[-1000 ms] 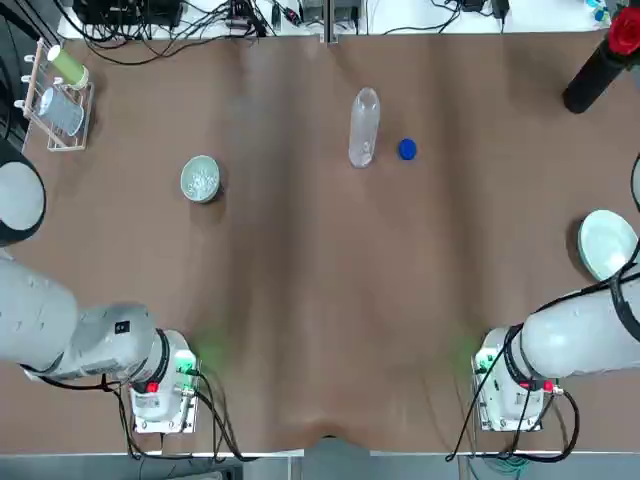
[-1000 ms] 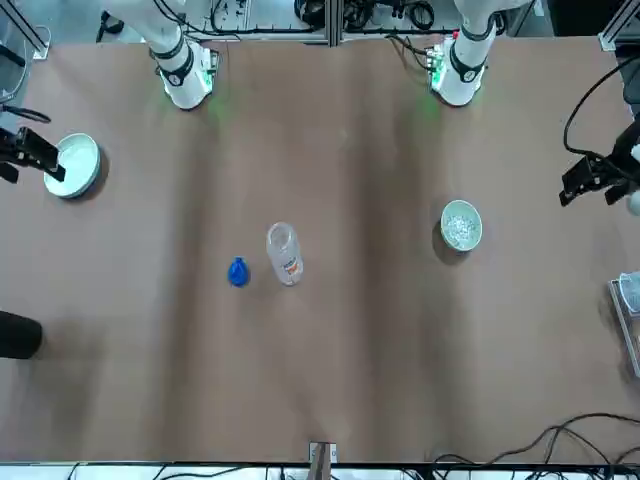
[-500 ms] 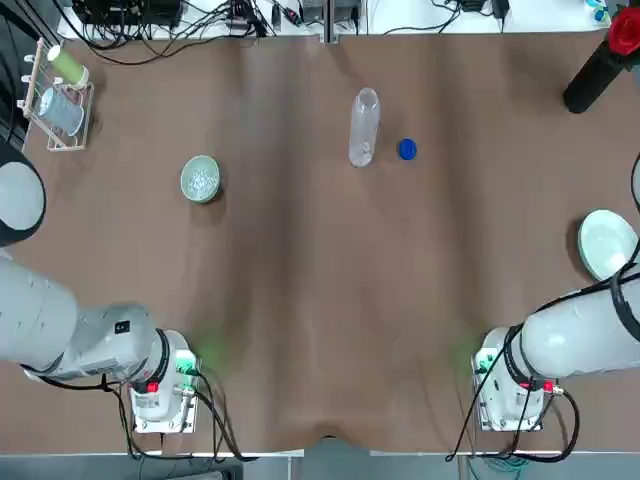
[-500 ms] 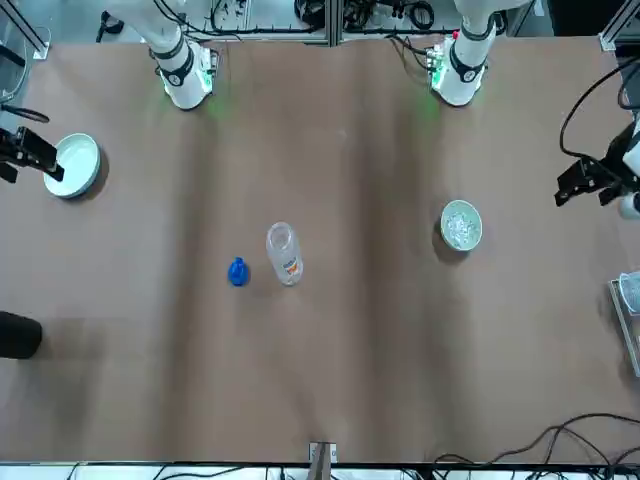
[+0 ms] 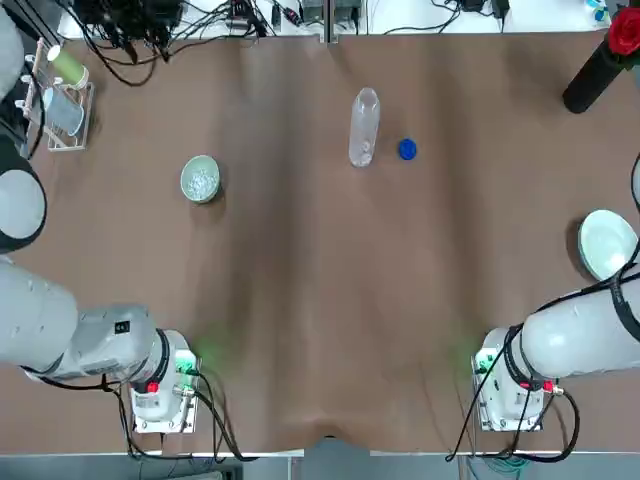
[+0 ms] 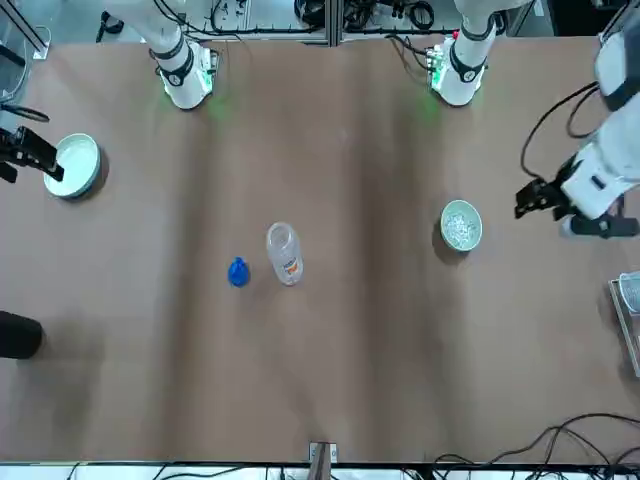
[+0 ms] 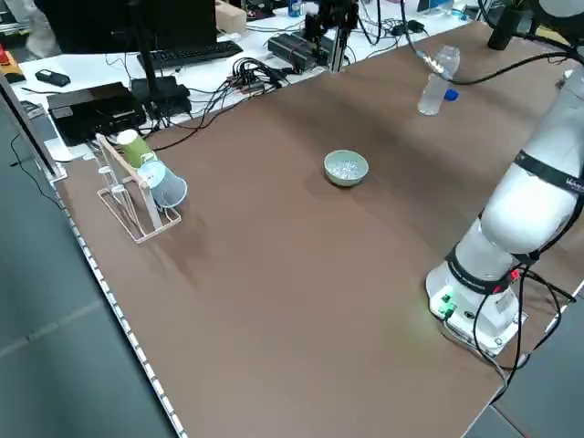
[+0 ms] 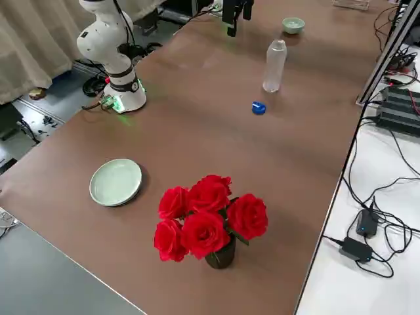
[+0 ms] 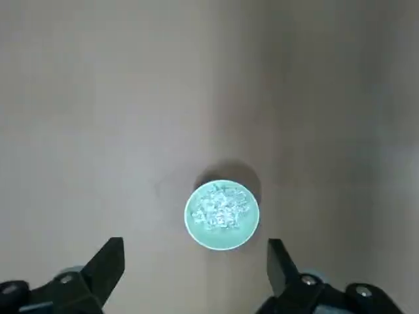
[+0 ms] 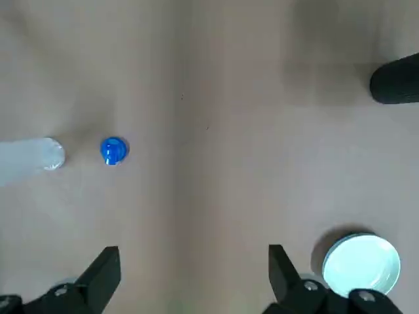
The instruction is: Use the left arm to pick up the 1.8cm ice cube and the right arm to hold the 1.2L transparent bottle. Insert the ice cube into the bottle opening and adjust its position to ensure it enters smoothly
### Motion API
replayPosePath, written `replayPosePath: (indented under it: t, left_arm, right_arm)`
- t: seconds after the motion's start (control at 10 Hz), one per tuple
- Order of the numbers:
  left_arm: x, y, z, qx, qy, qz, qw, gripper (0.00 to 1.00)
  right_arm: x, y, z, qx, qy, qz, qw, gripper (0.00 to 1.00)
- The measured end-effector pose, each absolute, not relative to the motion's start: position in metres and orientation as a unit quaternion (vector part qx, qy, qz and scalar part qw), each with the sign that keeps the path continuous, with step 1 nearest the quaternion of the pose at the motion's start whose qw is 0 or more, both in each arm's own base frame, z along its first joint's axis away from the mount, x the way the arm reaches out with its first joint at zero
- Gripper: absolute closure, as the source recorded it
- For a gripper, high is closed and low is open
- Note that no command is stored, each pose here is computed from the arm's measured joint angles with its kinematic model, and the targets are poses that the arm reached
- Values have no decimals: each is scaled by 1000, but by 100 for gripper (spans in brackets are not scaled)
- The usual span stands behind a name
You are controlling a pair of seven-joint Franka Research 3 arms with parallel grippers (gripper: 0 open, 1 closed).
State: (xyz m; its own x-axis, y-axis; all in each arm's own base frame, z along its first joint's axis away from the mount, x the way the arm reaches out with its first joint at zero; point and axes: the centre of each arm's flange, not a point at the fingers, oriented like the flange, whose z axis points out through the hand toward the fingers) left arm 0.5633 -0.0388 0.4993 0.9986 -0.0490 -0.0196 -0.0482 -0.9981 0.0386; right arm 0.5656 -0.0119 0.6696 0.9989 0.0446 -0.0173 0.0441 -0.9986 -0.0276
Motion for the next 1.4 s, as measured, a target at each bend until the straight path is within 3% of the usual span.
replayPosePath:
  t: [0.3,0.8,1.4]
  left_arm:
    - [535,-59,436,999,-41,-32,14,6]
    - [511,-68,360,998,-50,-33,14,7]
    - [495,-70,275,997,-51,-60,25,15]
  right_arm:
    - [579,9,654,-986,-146,-8,74,0]
    - [621,72,550,-923,-306,-53,229,0]
    - [636,85,398,-758,-490,-210,375,0]
